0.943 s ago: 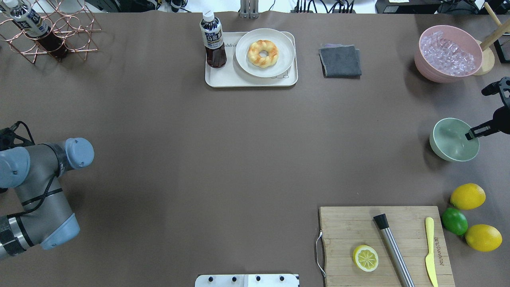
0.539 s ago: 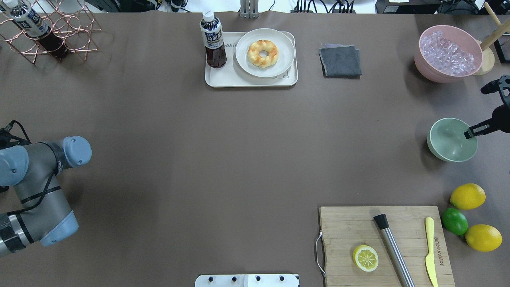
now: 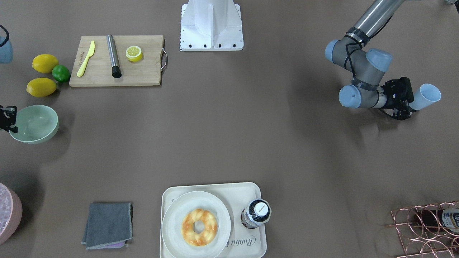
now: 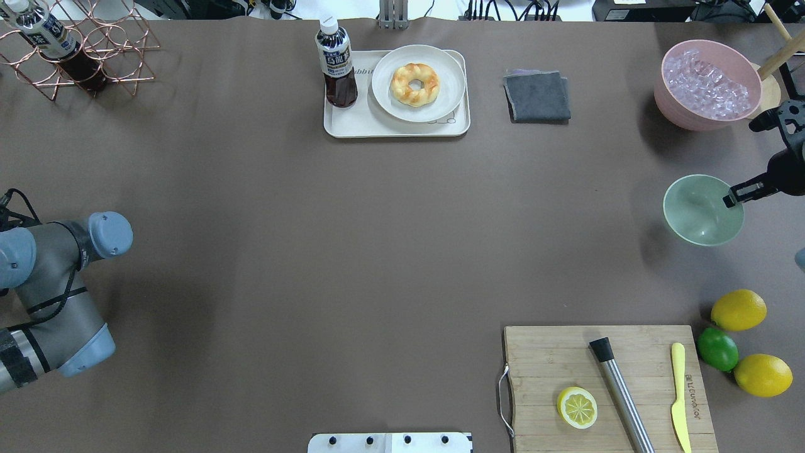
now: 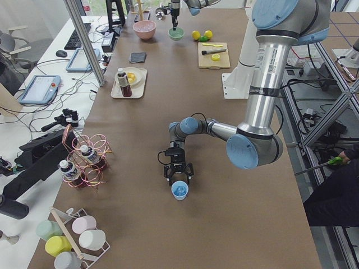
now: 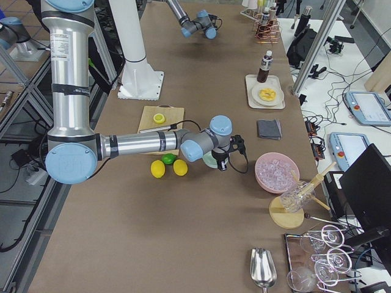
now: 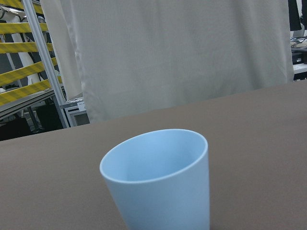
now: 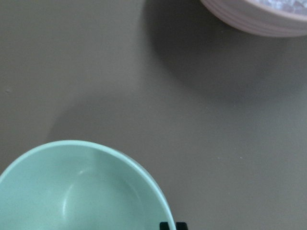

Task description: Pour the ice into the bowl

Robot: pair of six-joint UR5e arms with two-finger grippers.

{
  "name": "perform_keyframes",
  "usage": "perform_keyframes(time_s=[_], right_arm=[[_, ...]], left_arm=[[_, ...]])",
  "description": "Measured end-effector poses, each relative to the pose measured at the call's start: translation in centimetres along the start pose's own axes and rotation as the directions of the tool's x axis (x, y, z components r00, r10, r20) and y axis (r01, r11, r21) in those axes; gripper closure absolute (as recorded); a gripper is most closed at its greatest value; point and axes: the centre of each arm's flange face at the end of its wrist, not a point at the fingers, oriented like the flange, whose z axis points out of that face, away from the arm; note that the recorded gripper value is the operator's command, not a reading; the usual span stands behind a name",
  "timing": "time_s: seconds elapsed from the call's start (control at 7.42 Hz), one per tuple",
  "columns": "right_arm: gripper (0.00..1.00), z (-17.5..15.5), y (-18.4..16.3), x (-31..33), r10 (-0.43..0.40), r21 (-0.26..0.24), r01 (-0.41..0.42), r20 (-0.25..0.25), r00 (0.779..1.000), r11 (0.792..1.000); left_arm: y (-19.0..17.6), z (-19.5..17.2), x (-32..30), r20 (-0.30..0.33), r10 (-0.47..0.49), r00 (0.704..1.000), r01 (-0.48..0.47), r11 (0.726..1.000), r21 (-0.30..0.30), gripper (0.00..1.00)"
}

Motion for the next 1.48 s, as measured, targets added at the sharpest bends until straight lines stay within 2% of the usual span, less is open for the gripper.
perform_keyframes(time_s=[0.4,0.67,1.08,1.48], right_arm=[[1.0,-4.7,-6.2,-6.3,0.03,-0.03,-0.031,-0.014,0.999,0.999],[1.0,-7.1,-11.3,-12.9,0.087,-0.047,-0.087,-0.017,0.996,0.995],[1.0,-7.2,-17.3,-25.8,0.162,-0.051,-0.164,-0.038,0.986,0.985],[1.0,-5.4,-20.4,-38.1,0.241,-0.019,-0.242,-0.061,0.969,0.97]], left_arm=[[-0.5,1.0,0.7,0.002,-0.009,1.0,0.008,1.0,0.013,0.03],[-0.5,1.3,0.6,0.004,-0.008,1.0,0.008,1.0,0.016,0.03],[-0.5,2.3,0.4,0.016,-0.008,1.0,0.007,1.0,0.029,0.04],[-0.7,4.0,0.0,0.036,-0.007,0.999,0.005,0.999,0.045,0.17]])
